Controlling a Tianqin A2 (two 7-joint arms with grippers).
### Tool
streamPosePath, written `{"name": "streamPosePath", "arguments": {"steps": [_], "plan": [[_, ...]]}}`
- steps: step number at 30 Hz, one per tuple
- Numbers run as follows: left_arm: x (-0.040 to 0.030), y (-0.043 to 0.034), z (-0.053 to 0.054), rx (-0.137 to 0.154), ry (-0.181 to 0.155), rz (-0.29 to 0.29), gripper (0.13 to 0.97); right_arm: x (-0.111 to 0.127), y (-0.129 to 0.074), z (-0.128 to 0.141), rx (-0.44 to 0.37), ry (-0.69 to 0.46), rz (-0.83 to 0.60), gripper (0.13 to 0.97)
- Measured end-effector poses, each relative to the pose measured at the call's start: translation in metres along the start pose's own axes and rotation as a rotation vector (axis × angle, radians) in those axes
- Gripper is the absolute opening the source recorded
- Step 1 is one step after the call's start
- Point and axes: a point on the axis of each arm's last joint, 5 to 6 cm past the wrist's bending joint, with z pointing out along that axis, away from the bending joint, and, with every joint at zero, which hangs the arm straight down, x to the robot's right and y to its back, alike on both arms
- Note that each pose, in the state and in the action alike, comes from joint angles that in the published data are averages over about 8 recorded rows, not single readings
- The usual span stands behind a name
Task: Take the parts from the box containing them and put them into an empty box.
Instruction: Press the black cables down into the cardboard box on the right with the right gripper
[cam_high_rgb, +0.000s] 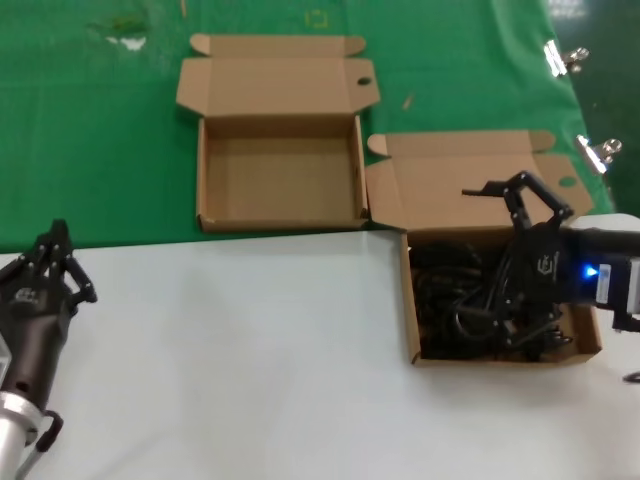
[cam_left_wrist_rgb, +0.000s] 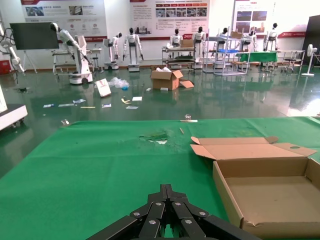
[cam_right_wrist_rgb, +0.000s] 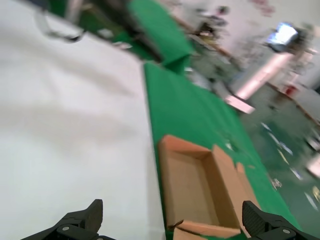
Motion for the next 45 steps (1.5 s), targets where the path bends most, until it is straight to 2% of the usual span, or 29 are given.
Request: {"name": "streamPosePath", "arguments": {"steps": [7, 22, 31, 38, 45], "plan": [[0.0000, 0.0000, 0.000, 0.000, 0.000, 0.000, 0.140, 0.030, 0.014, -0.003, -0.027, -0.127, -0.246, 0.966], [0.0000, 0.0000, 0.000, 0.000, 0.000, 0.000, 0.140, 0.058, 0.072, 0.020, -0.062, -0.370, -0.589, 0.966], [0.0000, 0.0000, 0.000, 0.000, 0.000, 0.000, 0.140, 0.071, 0.092, 0.040, -0.044, -0.400, -0.736, 0.966], [0.0000, 0.0000, 0.000, 0.000, 0.000, 0.000, 0.140, 0.078, 0.095, 0.048, -0.041, -0.406, -0.800, 0.966], [0.0000, 0.0000, 0.000, 0.000, 0.000, 0.000, 0.140, 0.074, 0.097, 0.049, -0.032, -0.417, -0.820, 0.941]]}}
